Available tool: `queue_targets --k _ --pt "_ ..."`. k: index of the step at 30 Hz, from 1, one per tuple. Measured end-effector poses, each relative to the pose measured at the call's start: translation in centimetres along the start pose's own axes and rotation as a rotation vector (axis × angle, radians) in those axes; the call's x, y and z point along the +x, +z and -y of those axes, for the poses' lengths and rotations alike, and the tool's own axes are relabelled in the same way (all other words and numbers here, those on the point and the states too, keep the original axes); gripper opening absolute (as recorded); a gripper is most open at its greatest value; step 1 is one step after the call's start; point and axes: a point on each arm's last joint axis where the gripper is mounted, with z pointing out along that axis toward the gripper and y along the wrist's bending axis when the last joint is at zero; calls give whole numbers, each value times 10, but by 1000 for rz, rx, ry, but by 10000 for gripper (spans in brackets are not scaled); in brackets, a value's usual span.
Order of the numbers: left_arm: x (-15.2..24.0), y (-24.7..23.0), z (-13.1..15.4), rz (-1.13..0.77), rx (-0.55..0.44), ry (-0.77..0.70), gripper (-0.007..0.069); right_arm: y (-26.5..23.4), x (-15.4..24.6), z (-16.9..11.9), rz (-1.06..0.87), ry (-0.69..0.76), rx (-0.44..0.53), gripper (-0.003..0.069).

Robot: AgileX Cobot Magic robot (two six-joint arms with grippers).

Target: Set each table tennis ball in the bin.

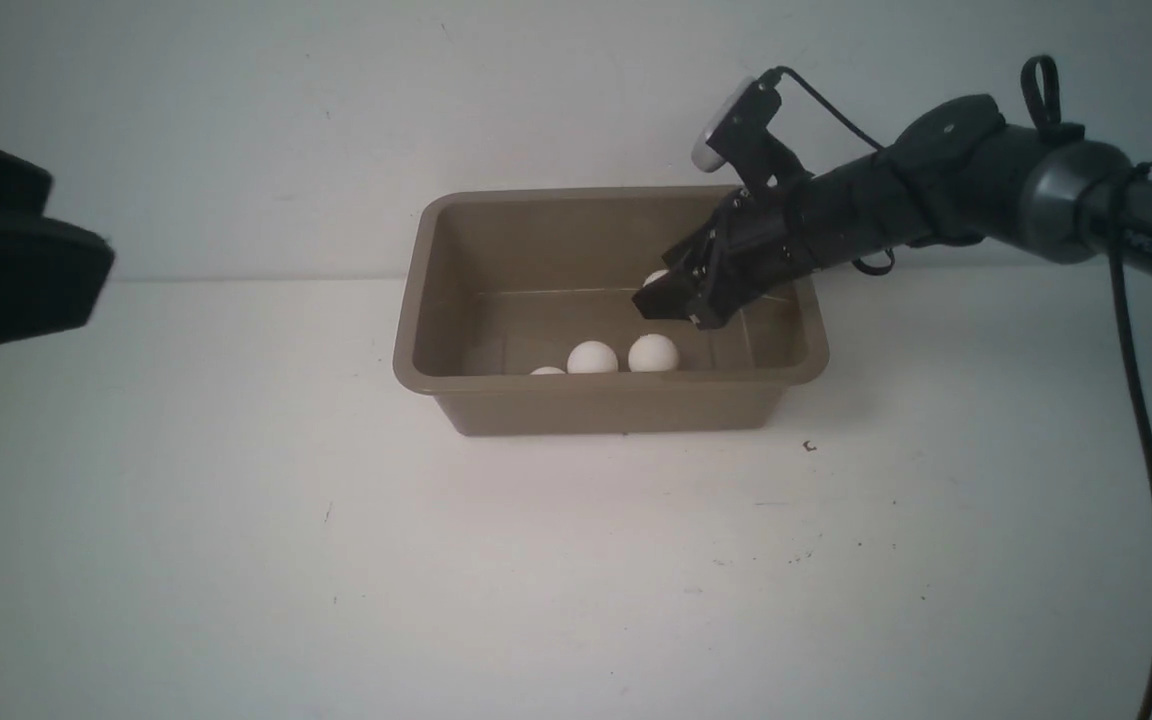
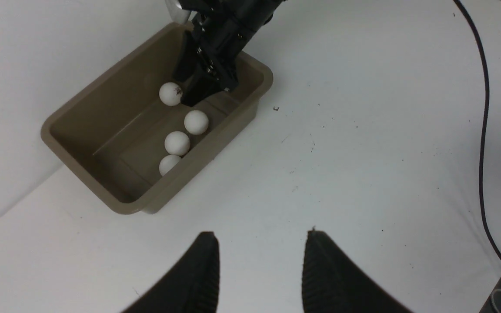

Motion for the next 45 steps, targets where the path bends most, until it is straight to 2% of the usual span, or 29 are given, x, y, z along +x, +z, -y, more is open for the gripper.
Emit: queue_targets --k 2,4,7,8,10,11,12,13,15,19,23,26,30,32,35,36,41,45 --pt "3 -8 4 15 -6 -3 247 -1 -1 -1 0 28 -7 425" --pt "5 -18 8 38 -16 -18 247 -5 -5 -2 0 36 -8 371" --pt "11 -33 14 75 -43 -34 247 -27 -25 -5 15 -22 34 202" --pt "13 -40 16 89 -59 -38 247 -43 -39 -7 29 -65 70 113" --pt "20 -55 21 121 -96 -40 247 -77 -64 -11 50 -149 148 29" --pt "20 -55 21 121 -96 -40 247 -77 -64 -11 50 -149 148 29" --pt "30 -74 28 165 -155 -31 247 -116 -88 -17 77 -204 228 5" --pt "31 -76 28 167 -166 -31 247 -121 -89 -16 76 -211 239 2" --pt "42 -94 32 204 -228 -26 247 -162 -106 -19 110 -221 323 -3" --pt "66 -127 38 268 -394 -49 247 -233 -114 -16 172 -123 463 -8" --pt "85 -142 40 295 -494 -63 247 -282 -100 -23 183 -28 561 -8" --pt "99 -135 40 267 -513 -84 247 -303 -81 -37 161 16 619 -8" --pt "118 -106 35 165 -497 -108 247 -329 -39 -73 162 101 765 -8" --pt "126 -92 32 119 -486 -121 247 -343 -16 -104 211 141 866 -8" --pt "130 -79 29 127 -479 -118 247 -345 12 -136 251 185 934 -8" --pt "131 -74 28 143 -475 -114 247 -347 27 -154 280 202 975 -8" --pt "139 -64 31 306 -479 -61 247 -340 78 -204 319 242 1042 -8" --pt "154 -64 36 397 -501 -36 247 -333 101 -223 321 254 1042 -8"
